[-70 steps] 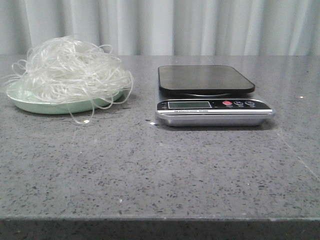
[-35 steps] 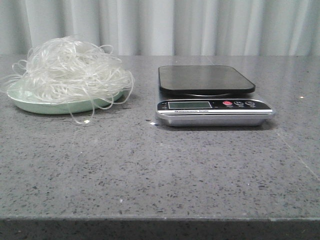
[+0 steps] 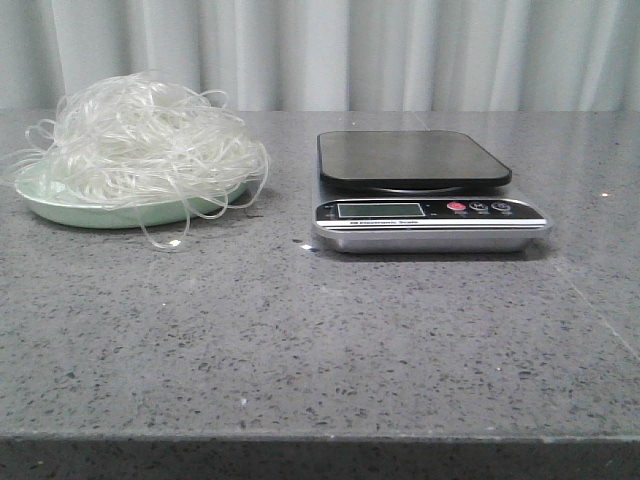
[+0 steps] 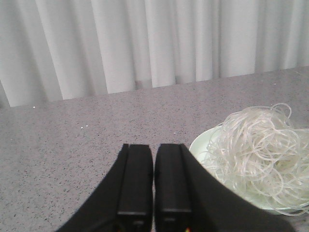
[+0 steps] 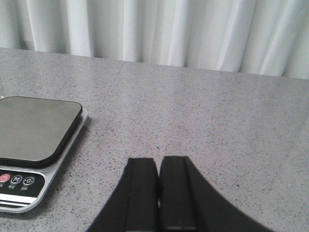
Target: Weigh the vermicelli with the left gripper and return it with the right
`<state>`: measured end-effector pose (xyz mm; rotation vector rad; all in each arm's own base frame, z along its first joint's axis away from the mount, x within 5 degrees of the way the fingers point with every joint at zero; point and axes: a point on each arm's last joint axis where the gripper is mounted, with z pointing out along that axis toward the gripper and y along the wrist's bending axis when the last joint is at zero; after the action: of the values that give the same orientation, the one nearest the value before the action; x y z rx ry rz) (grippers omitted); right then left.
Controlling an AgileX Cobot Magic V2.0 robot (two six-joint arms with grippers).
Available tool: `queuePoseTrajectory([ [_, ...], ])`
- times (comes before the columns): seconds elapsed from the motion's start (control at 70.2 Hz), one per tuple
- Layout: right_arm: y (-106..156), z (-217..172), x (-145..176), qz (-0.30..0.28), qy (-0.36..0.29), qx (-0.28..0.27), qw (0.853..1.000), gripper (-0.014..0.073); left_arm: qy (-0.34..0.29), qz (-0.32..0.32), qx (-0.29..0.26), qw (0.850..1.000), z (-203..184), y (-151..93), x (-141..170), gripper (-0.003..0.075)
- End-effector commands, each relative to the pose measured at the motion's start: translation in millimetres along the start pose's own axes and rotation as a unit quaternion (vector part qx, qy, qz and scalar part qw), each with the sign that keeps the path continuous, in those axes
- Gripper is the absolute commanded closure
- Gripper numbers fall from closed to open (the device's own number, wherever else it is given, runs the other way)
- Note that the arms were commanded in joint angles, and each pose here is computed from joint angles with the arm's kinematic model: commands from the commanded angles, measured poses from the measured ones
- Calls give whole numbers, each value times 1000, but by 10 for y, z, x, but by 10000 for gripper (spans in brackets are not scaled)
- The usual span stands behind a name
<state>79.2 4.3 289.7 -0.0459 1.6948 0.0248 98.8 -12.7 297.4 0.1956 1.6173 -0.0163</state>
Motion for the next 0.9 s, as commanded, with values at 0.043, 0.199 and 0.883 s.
queuePoseTrajectory([
  [0.043, -28, -18, -152, -6, -49, 16, 999, 444, -39, -7, -16, 999, -7, 36, -140, 583],
  [0.199, -28, -18, -152, -6, -49, 16, 999, 444, -39, -7, -16, 999, -7, 36, -140, 583],
  [0.883, -28, -18, -152, -6, -49, 16, 999, 444, -52, -9, -30, 998, -126, 44, -30, 583],
])
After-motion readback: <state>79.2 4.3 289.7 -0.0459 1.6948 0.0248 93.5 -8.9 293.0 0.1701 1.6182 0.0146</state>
